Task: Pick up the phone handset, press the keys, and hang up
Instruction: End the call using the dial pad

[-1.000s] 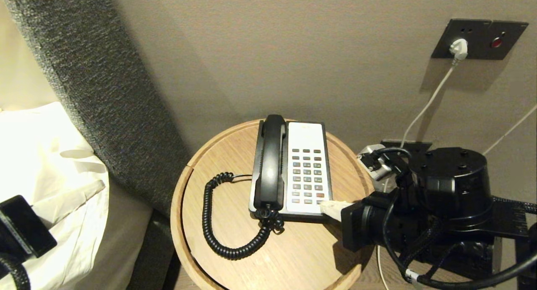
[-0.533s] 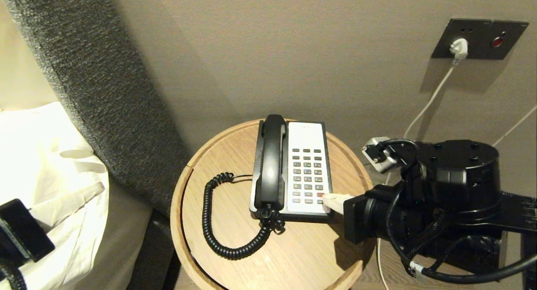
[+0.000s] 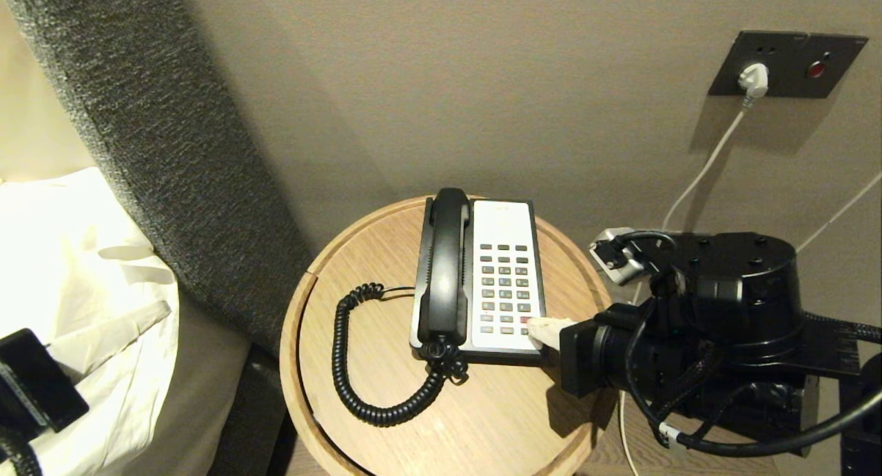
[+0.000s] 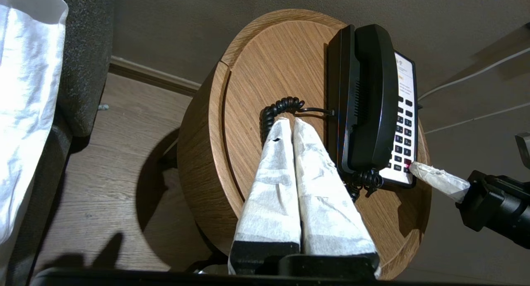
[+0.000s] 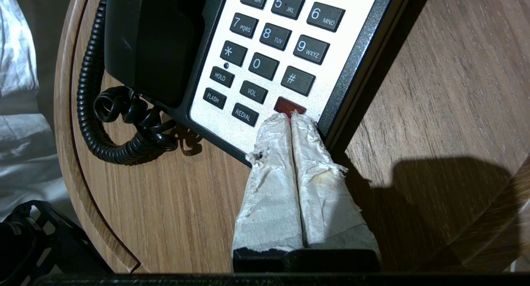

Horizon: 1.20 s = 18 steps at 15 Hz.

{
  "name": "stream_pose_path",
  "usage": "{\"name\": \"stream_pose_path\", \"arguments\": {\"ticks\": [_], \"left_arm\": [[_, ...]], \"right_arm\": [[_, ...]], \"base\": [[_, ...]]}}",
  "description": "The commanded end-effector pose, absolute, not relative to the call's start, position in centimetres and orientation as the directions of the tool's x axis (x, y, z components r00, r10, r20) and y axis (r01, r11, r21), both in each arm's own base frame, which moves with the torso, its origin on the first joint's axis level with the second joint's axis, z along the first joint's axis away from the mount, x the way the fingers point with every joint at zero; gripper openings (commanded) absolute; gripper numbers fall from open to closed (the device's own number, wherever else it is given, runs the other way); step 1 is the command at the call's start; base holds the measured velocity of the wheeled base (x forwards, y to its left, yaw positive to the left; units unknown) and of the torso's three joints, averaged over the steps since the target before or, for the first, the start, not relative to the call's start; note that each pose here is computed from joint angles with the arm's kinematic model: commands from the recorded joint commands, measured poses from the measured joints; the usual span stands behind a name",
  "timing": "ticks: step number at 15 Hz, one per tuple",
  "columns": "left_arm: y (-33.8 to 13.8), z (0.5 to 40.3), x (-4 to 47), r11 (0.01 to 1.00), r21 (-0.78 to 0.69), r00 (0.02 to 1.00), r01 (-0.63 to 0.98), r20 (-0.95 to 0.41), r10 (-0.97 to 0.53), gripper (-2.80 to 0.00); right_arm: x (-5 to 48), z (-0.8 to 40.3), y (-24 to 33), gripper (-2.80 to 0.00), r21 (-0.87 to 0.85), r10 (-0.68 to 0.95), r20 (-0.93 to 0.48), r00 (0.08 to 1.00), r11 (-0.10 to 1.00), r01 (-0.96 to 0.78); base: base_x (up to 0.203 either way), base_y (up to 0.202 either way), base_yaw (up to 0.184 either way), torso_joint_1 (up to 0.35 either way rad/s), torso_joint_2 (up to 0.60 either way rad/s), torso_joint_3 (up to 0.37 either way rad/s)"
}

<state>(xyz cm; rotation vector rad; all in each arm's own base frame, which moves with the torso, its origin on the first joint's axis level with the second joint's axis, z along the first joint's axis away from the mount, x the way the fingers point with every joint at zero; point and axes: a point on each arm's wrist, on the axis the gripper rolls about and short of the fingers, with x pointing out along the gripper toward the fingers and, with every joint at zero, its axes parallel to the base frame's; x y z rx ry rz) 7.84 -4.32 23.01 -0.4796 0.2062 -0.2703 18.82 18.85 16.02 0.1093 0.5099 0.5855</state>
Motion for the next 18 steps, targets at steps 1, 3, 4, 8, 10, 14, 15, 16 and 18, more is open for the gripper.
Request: {"name": "stream_pose_path", "arguments": {"ticks": [1, 3, 4, 8, 10, 14, 15, 16, 18], "left_arm": [[-4.3, 23.0, 7.8, 0.851, -0.483, 0.945, 0.205, -0.13, -0.302, -2.8], [-4.3, 23.0, 7.8, 0.851, -0.483, 0.944, 0.205, -0.13, -0.302, -2.8], [-4.3, 23.0, 7.8, 0.851, -0.483, 0.944, 0.205, -0.13, -0.302, -2.8], [-4.3, 22.9, 7.8, 0.852, -0.482, 0.944, 0.203, -0.135, -0.301, -2.8], [-4.2, 22.8, 7.7, 0.853, -0.481, 0.944, 0.202, -0.138, -0.301, -2.8], [-4.2, 22.7, 7.7, 0.854, -0.479, 0.944, 0.201, -0.137, -0.3, -2.8], [-4.2, 22.7, 7.7, 0.854, -0.479, 0.944, 0.201, -0.137, -0.3, -2.8], [-4.2, 22.7, 7.7, 0.854, -0.479, 0.944, 0.201, -0.138, -0.3, -2.8], [-4.1, 22.7, 7.5, 0.853, -0.48, 0.944, 0.203, -0.135, -0.3, -2.8]], "right_arm": [[19.0, 15.6, 18.9, -2.8, 0.238, 0.548, -0.441, 0.711, 0.835, -0.496], [19.0, 15.6, 18.9, -2.8, 0.238, 0.548, -0.441, 0.711, 0.835, -0.496], [19.0, 15.5, 18.9, -2.8, 0.237, 0.546, -0.445, 0.71, 0.836, -0.495], [18.7, 15.2, 18.7, -2.8, 0.224, 0.542, -0.455, 0.706, 0.837, -0.499], [18.6, 14.8, 18.6, -2.8, 0.214, 0.537, -0.468, 0.702, 0.84, -0.499], [18.7, 14.2, 18.6, -2.8, 0.204, 0.523, -0.489, 0.698, 0.846, -0.492], [18.7, 14.2, 18.6, -2.8, 0.204, 0.525, -0.489, 0.697, 0.846, -0.493], [18.7, 14.3, 18.6, -2.8, 0.205, 0.524, -0.486, 0.699, 0.846, -0.492], [18.7, 15.0, 18.6, -2.8, 0.214, 0.535, -0.46, 0.709, 0.842, -0.496]], "base": [[0.0, 0.0, 0.0, 0.0, 0.0, 0.0], [0.0, 0.0, 0.0, 0.0, 0.0, 0.0], [0.0, 0.0, 0.0, 0.0, 0.0, 0.0], [0.0, 0.0, 0.0, 0.0, 0.0, 0.0], [0.0, 0.0, 0.0, 0.0, 0.0, 0.0], [0.0, 0.0, 0.0, 0.0, 0.0, 0.0], [0.0, 0.0, 0.0, 0.0, 0.0, 0.0], [0.0, 0.0, 0.0, 0.0, 0.0, 0.0], [0.0, 0.0, 0.0, 0.0, 0.0, 0.0]]}}
